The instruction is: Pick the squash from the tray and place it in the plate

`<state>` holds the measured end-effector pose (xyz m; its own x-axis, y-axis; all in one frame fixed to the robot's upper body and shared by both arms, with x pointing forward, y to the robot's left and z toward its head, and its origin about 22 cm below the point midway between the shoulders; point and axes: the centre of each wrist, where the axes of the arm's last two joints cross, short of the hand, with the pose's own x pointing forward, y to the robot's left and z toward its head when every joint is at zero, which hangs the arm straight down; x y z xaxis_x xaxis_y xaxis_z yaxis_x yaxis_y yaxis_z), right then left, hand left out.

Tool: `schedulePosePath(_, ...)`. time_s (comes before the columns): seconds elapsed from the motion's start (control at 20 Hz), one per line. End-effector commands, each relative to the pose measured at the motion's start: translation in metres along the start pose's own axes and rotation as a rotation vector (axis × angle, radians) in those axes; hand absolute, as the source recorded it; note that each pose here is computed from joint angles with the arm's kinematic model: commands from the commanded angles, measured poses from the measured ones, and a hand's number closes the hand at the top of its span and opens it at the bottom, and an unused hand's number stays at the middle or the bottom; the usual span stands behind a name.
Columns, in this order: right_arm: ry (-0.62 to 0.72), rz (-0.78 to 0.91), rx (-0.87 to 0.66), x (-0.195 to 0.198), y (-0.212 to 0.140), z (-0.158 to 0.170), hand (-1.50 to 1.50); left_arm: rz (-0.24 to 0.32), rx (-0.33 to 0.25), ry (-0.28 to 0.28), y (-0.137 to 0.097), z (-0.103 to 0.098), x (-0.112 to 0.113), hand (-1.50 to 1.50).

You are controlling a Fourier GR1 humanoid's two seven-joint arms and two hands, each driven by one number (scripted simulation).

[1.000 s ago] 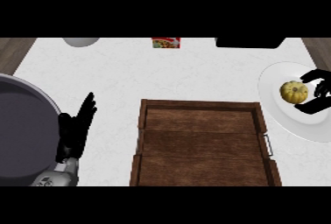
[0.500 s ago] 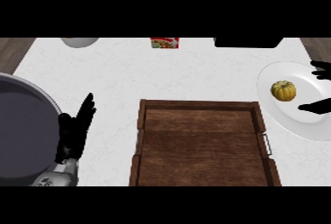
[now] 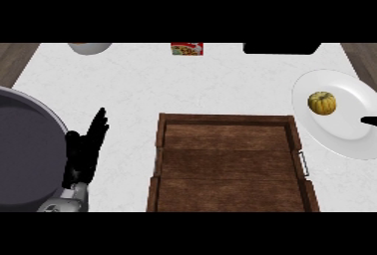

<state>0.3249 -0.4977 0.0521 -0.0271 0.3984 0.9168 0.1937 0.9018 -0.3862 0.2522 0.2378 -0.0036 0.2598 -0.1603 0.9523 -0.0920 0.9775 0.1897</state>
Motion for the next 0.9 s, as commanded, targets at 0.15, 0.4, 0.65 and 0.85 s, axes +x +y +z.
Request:
schedulePosePath(0.15,-0.038,-0.108,0.041,-0.017,-0.011,0.02,-1.5,0.001,0.008,0.004,0.006,-0.01,0.007,0.0)
schedulePosePath(0.4,-0.082,-0.111,0.036,-0.024,-0.024,0.033,-1.5,-0.013,-0.009,0.007,0.005,-0.007,0.001,0.0)
schedulePosePath(0.65,-0.069,-0.071,0.041,-0.024,-0.001,0.022,-1.5,-0.005,-0.022,0.018,0.016,0.003,-0.013,0.0)
schedulePosePath(0.85,-0.027,-0.027,-0.001,-0.046,0.016,0.039,-1.5,-0.008,-0.011,0.003,0.019,0.005,-0.008,0.0)
